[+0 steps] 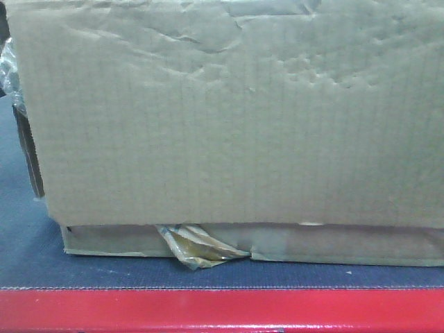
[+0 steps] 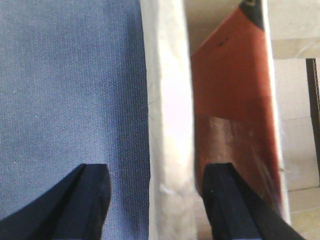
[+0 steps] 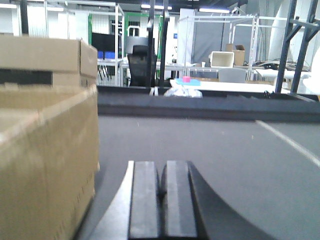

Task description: Stack two boxes on right shelf middle

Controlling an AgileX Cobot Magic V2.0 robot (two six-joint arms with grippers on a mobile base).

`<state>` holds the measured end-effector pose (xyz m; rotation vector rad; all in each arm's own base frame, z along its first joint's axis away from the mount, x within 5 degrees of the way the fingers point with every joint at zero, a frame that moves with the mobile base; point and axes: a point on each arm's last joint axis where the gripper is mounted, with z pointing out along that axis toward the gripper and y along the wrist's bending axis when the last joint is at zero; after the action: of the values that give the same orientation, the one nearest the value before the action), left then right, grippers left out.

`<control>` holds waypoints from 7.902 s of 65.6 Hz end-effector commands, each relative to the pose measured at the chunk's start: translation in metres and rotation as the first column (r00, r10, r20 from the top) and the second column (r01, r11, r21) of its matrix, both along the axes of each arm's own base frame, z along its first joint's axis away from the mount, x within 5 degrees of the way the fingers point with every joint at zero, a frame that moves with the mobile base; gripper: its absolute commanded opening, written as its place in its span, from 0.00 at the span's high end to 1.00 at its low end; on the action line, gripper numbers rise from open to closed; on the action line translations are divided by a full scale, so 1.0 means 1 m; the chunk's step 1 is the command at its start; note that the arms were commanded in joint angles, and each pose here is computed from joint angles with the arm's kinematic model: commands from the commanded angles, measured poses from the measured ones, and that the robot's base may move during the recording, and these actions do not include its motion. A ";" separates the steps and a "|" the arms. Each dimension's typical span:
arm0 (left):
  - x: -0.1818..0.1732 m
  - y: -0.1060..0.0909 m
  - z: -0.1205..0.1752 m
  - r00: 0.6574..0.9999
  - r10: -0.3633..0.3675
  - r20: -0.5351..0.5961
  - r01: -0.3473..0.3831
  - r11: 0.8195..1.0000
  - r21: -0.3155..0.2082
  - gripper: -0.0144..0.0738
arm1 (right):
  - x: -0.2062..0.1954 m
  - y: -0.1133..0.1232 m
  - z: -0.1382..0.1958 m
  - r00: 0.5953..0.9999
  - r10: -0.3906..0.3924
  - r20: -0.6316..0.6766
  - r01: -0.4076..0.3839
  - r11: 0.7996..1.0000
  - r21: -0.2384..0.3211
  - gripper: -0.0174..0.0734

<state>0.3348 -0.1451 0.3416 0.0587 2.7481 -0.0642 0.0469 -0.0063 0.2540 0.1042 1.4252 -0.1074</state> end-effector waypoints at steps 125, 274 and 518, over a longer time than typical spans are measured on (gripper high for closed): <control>-0.003 -0.001 0.003 1.000 0.002 0.007 -0.002 1.000 -0.010 0.48 | 0.250 0.075 0.144 0.386 0.205 -0.899 -0.018 0.977 0.214 0.43; -0.064 0.020 0.103 0.896 0.125 0.426 -0.134 0.991 -0.008 0.96 | 0.227 0.095 0.163 0.644 0.182 -0.743 -0.041 0.978 0.205 0.98; -0.082 0.046 0.152 0.697 0.169 0.697 -0.169 0.983 -0.069 0.96 | 0.220 0.083 0.220 0.849 0.150 -0.506 -0.103 0.988 0.119 0.98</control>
<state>0.2574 -0.1085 0.4821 -0.1328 2.0246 -0.0307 0.2701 0.0845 0.4630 0.0598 2.0355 0.1056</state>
